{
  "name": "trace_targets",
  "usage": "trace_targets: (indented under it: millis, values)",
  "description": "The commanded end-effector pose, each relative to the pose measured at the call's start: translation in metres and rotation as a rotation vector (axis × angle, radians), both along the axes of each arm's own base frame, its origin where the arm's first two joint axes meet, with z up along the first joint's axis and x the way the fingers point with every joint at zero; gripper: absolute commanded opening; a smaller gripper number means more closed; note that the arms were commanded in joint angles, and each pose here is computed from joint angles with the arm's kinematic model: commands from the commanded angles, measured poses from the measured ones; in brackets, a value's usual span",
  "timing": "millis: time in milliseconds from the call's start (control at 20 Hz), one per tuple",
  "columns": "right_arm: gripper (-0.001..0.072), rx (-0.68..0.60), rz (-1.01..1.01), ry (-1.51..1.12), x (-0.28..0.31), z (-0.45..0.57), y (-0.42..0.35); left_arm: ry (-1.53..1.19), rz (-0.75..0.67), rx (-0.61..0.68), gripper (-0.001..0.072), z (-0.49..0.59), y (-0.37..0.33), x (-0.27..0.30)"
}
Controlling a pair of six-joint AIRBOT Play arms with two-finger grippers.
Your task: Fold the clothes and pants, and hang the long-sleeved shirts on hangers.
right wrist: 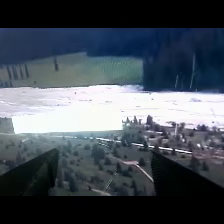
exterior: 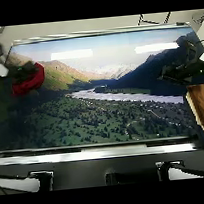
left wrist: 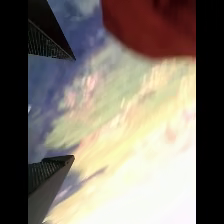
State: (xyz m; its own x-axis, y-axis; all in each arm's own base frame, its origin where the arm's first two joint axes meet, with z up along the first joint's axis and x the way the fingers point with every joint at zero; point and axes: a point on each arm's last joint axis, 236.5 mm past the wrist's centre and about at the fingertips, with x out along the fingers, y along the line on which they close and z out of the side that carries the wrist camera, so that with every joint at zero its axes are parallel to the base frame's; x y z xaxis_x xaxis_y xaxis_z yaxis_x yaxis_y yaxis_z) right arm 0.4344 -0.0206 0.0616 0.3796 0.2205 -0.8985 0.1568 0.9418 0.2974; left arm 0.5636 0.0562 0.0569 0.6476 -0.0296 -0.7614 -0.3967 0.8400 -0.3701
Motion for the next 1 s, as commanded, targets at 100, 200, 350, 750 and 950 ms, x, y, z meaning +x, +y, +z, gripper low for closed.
trace_targets:
  millis: [100, 200, 350, 750, 950]
  values:
    - [0.0626, -0.032, -0.004, -0.021, 0.005, 0.0, -0.007, 0.243, 0.375, -0.436, 0.0719, -0.089, 0.12, -0.049]
    - [0.0626, -0.031, -0.004, -0.019, 0.004, 0.0, -0.007, 0.239, 0.4, -0.421, 0.0719, -0.111, 0.136, -0.054]
    - [0.0626, -0.031, -0.001, -0.019, 0.004, 0.0, -0.006, 0.019, 0.384, -0.426, 0.0718, -0.109, 0.144, -0.009]
    - [0.0628, -0.008, 0.021, 0.03, -0.008, -0.003, 0.0, -0.106, 0.175, -0.415, 0.0022, -0.085, 0.077, 0.033]
    - [0.0627, -0.02, 0.065, 0.029, -0.019, 0.009, 0.003, -0.348, -0.234, -0.147, 0.0022, 0.082, -0.005, 0.015]
